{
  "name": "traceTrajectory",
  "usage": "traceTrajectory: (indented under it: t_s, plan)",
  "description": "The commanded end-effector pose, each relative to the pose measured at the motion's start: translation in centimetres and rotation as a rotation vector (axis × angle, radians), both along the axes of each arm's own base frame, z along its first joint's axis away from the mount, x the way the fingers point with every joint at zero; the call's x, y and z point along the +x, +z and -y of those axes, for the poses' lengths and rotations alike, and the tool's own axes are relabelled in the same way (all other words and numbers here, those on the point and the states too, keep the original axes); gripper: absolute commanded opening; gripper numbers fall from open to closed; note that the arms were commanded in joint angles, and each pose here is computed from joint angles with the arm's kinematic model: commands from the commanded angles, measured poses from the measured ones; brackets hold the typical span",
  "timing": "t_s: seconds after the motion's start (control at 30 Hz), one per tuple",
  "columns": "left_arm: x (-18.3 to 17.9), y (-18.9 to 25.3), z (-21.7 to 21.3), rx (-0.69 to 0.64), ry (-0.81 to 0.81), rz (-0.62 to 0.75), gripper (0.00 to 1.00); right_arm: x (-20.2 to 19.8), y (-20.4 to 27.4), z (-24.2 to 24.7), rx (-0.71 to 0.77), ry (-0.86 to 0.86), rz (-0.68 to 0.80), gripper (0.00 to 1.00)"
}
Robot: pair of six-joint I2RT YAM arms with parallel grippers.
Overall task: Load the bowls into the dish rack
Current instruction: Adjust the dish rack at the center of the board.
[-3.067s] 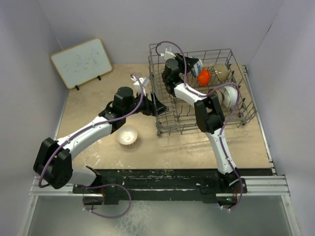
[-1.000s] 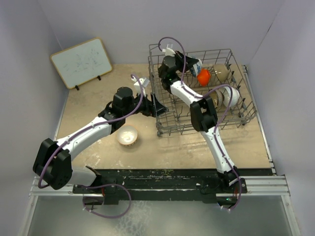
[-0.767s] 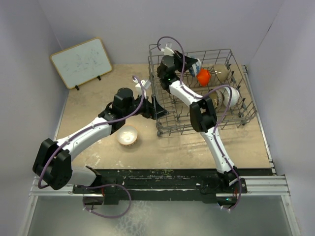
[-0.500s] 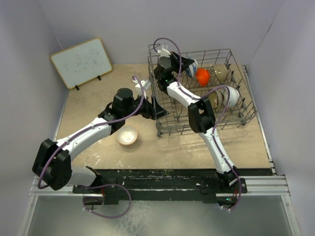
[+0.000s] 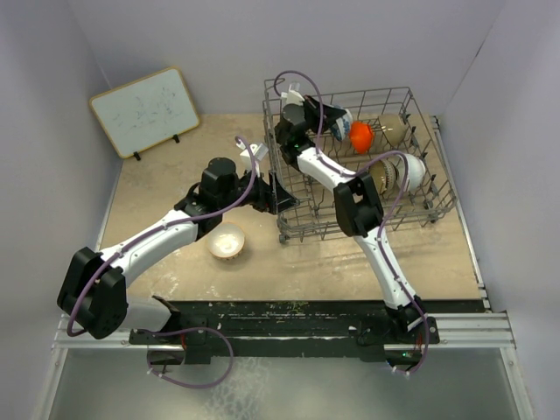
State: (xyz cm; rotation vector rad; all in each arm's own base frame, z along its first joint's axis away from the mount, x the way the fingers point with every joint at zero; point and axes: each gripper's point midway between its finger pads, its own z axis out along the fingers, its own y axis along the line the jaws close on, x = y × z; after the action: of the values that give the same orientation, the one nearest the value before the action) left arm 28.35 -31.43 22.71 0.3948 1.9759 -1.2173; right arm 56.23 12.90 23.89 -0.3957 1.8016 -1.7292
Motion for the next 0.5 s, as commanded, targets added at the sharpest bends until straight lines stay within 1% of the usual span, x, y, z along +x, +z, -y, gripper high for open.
traceTrajectory:
  t_s: [0.0,0.2,0.47]
  plan:
    - [-1.3,1.5,0.5,-0.037,-0.065,0.044,0.8,-0.3,1.5,2.2,0.071,-0.056,0.106,0.0]
    - [-1.1,1.2,0.6,-0.033,-0.067,0.038,0.8,0.2,0.0,2.8,0.06,-0.071,0.086,0.0]
    - [-0.9,0.9,0.7,-0.029,-0.067,0.028,0.8,0.3,-2.4,1.8,0.039,-0.061,0.045,0.0]
